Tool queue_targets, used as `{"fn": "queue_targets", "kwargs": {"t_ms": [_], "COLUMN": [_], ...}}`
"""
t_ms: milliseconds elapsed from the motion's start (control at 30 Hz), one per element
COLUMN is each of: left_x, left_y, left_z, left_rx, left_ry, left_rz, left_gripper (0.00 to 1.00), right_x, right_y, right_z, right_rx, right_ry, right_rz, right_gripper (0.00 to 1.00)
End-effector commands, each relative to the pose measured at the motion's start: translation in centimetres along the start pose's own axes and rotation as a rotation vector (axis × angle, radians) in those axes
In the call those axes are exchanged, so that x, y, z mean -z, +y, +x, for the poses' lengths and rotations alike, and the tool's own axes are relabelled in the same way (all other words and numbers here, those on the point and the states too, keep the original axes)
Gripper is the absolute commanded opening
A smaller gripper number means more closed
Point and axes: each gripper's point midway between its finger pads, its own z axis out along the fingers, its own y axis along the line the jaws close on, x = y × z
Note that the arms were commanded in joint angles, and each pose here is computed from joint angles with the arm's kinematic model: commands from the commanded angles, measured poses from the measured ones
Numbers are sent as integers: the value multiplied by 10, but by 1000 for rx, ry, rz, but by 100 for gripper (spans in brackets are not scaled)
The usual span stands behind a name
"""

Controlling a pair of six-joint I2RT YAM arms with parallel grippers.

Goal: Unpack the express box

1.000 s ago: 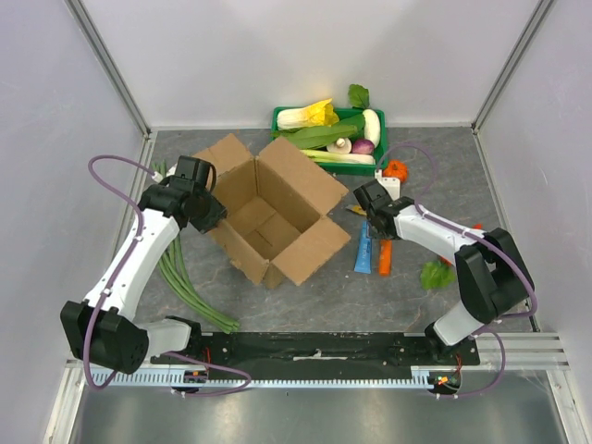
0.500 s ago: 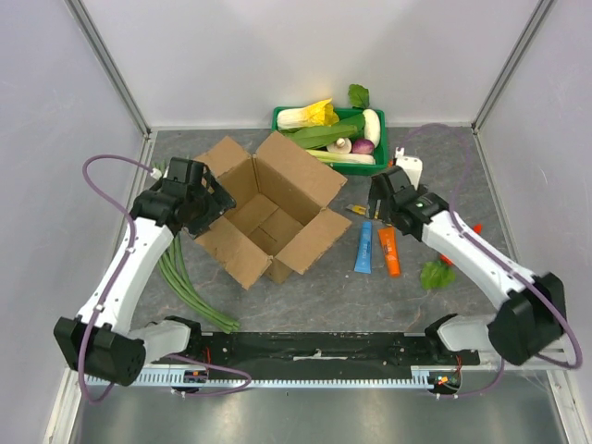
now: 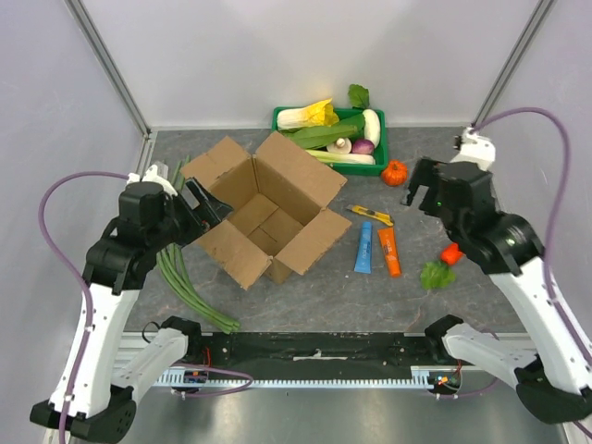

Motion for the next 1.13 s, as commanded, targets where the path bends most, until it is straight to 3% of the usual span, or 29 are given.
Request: {"fn": "queue_targets", "kwargs": {"t_ms": [0,467,1100], "left_x": [37,140,163], "left_y": [-17,-36,-30], "left_z": [5,0,-11], "left_rx": [-95,-205,-236], "left_ry": [12,-112,-191], "left_rz": [112,249,214], "left_gripper": [98,98,99], "right_x": [51,157,188], "right_y": [-36,-101,-110], "right_z": [-18,-57,-65], "right_rx": [4,54,7], "right_ry": [-63,-321,-353], "right_rz": [27,-33,-80], "right_gripper": [98,98,98]}}
